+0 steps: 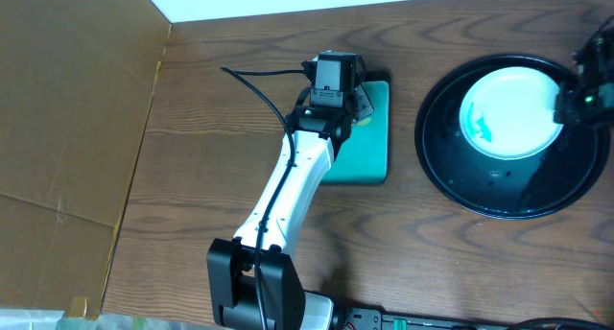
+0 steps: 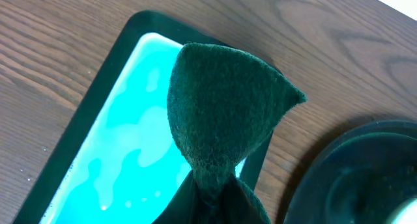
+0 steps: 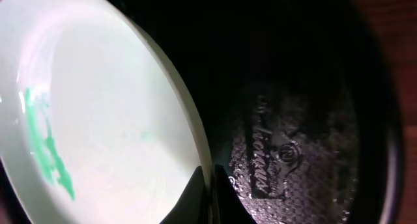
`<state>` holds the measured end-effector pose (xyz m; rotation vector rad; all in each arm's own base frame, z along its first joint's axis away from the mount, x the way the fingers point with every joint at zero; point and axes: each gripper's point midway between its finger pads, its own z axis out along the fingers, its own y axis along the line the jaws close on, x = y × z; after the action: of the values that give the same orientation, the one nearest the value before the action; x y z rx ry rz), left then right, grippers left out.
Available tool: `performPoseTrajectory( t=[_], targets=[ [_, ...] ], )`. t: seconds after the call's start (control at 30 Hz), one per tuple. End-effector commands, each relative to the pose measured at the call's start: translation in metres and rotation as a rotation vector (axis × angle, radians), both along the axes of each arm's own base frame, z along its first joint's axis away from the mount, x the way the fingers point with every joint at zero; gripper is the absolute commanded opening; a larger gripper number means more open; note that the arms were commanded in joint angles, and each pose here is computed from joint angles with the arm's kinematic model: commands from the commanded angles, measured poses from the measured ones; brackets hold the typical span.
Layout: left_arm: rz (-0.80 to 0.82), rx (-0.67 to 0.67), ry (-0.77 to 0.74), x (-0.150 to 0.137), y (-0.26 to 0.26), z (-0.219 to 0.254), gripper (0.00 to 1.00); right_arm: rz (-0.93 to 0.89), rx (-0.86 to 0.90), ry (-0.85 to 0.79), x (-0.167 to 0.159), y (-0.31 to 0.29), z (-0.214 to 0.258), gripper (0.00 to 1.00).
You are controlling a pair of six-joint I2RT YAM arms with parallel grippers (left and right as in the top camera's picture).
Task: Clean dirty plates on tray and stack at the side
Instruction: 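Grasp the rim of the last green plate with the right gripper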
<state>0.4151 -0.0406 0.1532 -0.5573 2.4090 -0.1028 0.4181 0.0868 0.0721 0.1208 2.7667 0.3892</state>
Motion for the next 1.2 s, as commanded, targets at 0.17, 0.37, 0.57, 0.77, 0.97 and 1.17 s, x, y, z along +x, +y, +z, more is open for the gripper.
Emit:
performPoseTrajectory(
  t=[0.17,0.37,0.57,0.77,0.97,1.17],
  targets=[
    [-0.012,0.002,0.012,-0.001,0.0,-0.004,0.07,0.005,-0.06,0.043,-0.008,0.007,-0.045,0.05],
    [-0.012,0.002,0.01,0.0,0.0,-0.004,0.07,0.159,-0.127,-0.025,-0.001,0.005,-0.044,0.49],
    [-0.012,0.001,0.01,0.0,0.0,-0.004,0.07,0.229,-0.19,-0.146,0.023,0.001,-0.036,0.54],
    [-0.012,0.001,0.01,0.0,0.0,-0.004,0.07,0.242,-0.18,-0.164,0.034,0.005,-0.053,0.55],
    [-0.012,0.001,0.01,0.0,0.0,-0.004,0.07,0.271,-0.098,-0.107,0.024,0.02,-0.075,0.58],
    [-0.031,-0.043,0.011,0.0,-0.008,-0.004,0.07,0.277,-0.102,-0.081,0.02,0.02,-0.082,0.13]
  ],
)
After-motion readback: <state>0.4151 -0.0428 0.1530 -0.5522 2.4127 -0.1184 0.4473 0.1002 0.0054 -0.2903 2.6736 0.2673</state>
